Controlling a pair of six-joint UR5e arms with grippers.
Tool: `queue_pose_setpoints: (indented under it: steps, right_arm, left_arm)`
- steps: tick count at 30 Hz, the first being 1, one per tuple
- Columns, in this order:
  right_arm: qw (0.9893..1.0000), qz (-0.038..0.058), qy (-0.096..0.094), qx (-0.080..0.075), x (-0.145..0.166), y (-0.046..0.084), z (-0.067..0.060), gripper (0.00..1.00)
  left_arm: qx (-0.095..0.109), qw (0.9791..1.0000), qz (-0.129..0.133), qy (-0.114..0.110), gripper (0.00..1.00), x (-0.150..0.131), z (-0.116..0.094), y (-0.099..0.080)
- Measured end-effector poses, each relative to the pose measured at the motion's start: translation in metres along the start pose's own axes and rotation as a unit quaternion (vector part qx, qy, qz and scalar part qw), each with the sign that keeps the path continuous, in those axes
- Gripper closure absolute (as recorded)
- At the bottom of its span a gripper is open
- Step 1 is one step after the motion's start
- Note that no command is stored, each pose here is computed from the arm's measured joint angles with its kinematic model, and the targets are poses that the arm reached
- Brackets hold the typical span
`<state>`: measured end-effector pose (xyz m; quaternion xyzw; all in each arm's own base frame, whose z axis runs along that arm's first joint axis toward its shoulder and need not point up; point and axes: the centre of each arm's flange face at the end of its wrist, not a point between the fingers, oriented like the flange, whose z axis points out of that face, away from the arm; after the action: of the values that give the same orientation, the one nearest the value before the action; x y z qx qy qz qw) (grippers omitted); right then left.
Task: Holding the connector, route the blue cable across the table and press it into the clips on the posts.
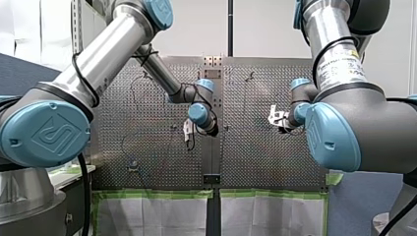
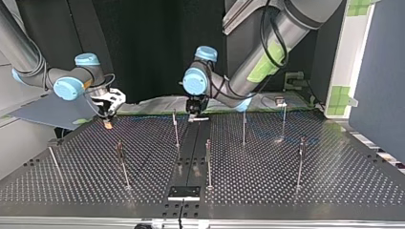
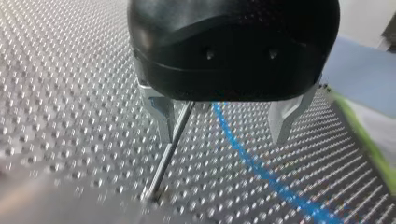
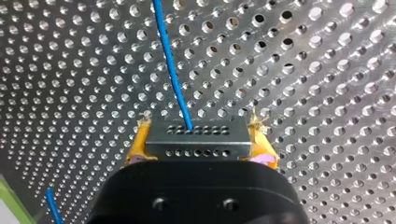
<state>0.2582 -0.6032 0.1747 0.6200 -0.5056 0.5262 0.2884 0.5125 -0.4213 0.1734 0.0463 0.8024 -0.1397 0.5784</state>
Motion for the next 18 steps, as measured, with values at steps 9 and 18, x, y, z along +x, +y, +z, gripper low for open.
queue_pose_setpoints:
  steps: [9,18]
  right_arm:
    - [0.9999,-0.0093,-0.003,0.002,0.015,-0.008,-0.010,1.00]
    - [0.9998,0.0036,0.014,0.012,0.044,-0.019,-0.033,1.00]
  left_arm:
    - [0.021,0.9997,0.007,0.009,0.00,-0.001,-0.041,-0.028]
    - [0.044,0.9971,-0.032,-0.052,0.00,-0.026,-0.053,-0.079]
